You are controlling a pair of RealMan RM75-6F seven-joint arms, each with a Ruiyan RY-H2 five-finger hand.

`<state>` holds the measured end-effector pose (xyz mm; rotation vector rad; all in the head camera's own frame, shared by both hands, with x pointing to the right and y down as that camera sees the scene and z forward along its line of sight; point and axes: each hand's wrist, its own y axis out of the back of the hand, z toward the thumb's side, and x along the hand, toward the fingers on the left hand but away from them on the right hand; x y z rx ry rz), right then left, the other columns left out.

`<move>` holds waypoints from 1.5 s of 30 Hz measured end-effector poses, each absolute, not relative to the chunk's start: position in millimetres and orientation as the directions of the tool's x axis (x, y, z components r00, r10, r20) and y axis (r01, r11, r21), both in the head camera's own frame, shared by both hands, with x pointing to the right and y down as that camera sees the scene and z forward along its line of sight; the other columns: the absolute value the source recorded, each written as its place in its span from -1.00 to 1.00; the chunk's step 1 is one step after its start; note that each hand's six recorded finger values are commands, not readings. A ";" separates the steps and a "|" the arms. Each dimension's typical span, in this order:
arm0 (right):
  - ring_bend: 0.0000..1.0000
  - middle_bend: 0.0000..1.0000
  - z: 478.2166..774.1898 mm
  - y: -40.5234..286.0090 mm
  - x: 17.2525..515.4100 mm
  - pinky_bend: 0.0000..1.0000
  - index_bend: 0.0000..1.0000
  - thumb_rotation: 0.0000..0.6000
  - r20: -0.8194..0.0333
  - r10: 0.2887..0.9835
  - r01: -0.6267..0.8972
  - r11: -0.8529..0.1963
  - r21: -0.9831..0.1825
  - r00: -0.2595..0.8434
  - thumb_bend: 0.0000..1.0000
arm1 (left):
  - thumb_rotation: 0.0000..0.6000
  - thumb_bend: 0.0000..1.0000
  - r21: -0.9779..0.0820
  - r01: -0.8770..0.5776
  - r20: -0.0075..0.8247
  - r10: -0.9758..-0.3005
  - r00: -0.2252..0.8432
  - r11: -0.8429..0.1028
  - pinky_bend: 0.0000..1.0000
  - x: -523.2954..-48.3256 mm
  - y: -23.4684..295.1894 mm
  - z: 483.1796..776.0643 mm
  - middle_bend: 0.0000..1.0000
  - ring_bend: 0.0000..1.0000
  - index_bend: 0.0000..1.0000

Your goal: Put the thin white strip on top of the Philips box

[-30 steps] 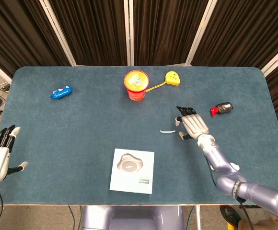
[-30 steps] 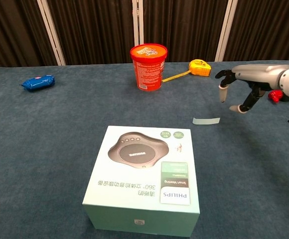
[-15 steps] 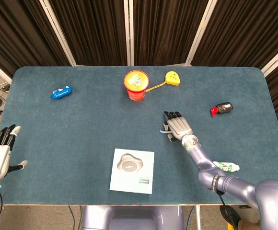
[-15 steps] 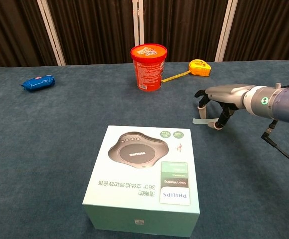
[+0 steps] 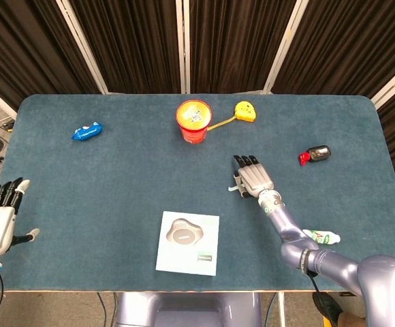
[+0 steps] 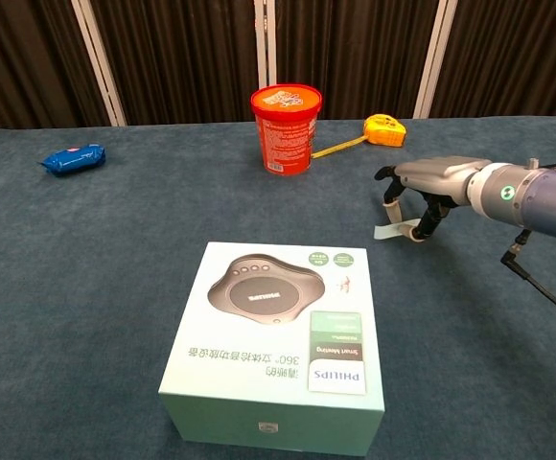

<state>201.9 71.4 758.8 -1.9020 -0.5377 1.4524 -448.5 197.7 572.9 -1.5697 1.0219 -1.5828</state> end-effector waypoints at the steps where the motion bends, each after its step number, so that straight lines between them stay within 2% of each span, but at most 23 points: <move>1: -1.00 -1.00 756.4 70.8 201.3 -1.00 0.44 1.00 -0.669 0.680 -0.074 -0.682 -0.728 0.300 -0.09 | 1.00 -1.00 -0.883 -0.062 0.468 -0.883 -0.045 -0.465 -1.00 -448.3 197.8 573.1 -1.00 -1.00 -1.00; 6: -1.00 -0.98 737.6 68.8 195.9 -1.00 0.44 1.00 -0.621 0.699 -0.086 -0.637 -0.766 0.356 -0.09 | 1.00 -1.00 -0.877 -0.065 0.478 -0.878 -0.038 -0.475 -1.00 -446.3 199.0 575.3 -1.00 -1.00 -1.00; 12: -1.00 -0.98 693.8 75.2 179.2 -1.00 0.41 1.00 -0.517 0.699 -0.101 -0.545 -0.832 0.493 -0.09 | 1.00 -1.00 -0.871 -0.069 0.488 -0.873 -0.022 -0.486 -1.00 -441.9 201.5 576.8 -1.00 -1.00 -1.00; 20: -1.00 -0.97 626.9 103.4 143.2 -1.00 0.40 1.00 -0.379 0.609 -0.098 -0.442 -0.891 0.697 -0.09 | 1.00 -1.00 -0.871 -0.077 0.487 -0.873 -0.005 -0.485 -1.00 -438.0 202.3 575.1 -1.00 -1.00 -1.00; 22: -1.00 -0.97 618.2 109.1 134.2 -1.00 0.40 1.00 -0.361 0.582 -0.101 -0.431 -0.897 0.728 -0.09 | 1.00 -1.00 -0.870 -0.077 0.489 -0.873 -0.004 -0.487 -1.00 -437.8 202.6 575.1 -1.00 -1.00 -1.00; 28: -1.00 -0.97 602.7 126.1 98.4 -1.00 0.39 1.00 -0.315 0.502 -0.094 -0.417 -0.904 0.805 -0.09 | 1.00 -1.00 -0.868 -0.083 0.491 -0.871 0.003 -0.490 -1.00 -436.8 202.2 576.0 -1.00 -1.00 -1.00; 33: -1.00 -0.97 605.3 138.7 77.5 -1.00 0.39 1.00 -0.306 0.457 -0.122 -0.389 -0.913 0.835 -0.09 | 1.00 -1.00 -0.866 -0.082 0.494 -0.869 0.005 -0.493 -1.00 -436.2 202.2 576.9 -1.00 -1.00 -1.00; 39: -1.00 -0.93 613.8 148.1 68.3 -1.00 0.38 1.00 -0.295 0.477 -0.148 -0.322 -0.935 0.828 -0.09 | 1.00 -1.00 -0.864 -0.087 0.498 -0.867 0.001 -0.496 -1.00 -437.5 202.4 576.8 -1.00 -1.00 -1.00; 41: -1.00 -0.94 613.8 151.3 71.9 -1.00 0.25 1.00 -0.281 0.496 -0.152 -0.285 -0.946 0.822 -0.11 | 1.00 -1.00 -0.862 -0.088 0.501 -0.865 0.003 -0.499 -1.00 -436.9 202.5 577.6 -1.00 -1.00 -1.00; 45: -1.00 -0.99 615.4 163.0 79.6 -1.00 -0.36 1.00 -0.294 0.490 -0.168 -0.286 -0.944 0.821 -0.17 | 1.00 -1.00 -0.863 -0.086 0.499 -0.867 0.008 -0.498 -1.00 -434.9 202.2 577.2 -1.00 -1.00 -1.00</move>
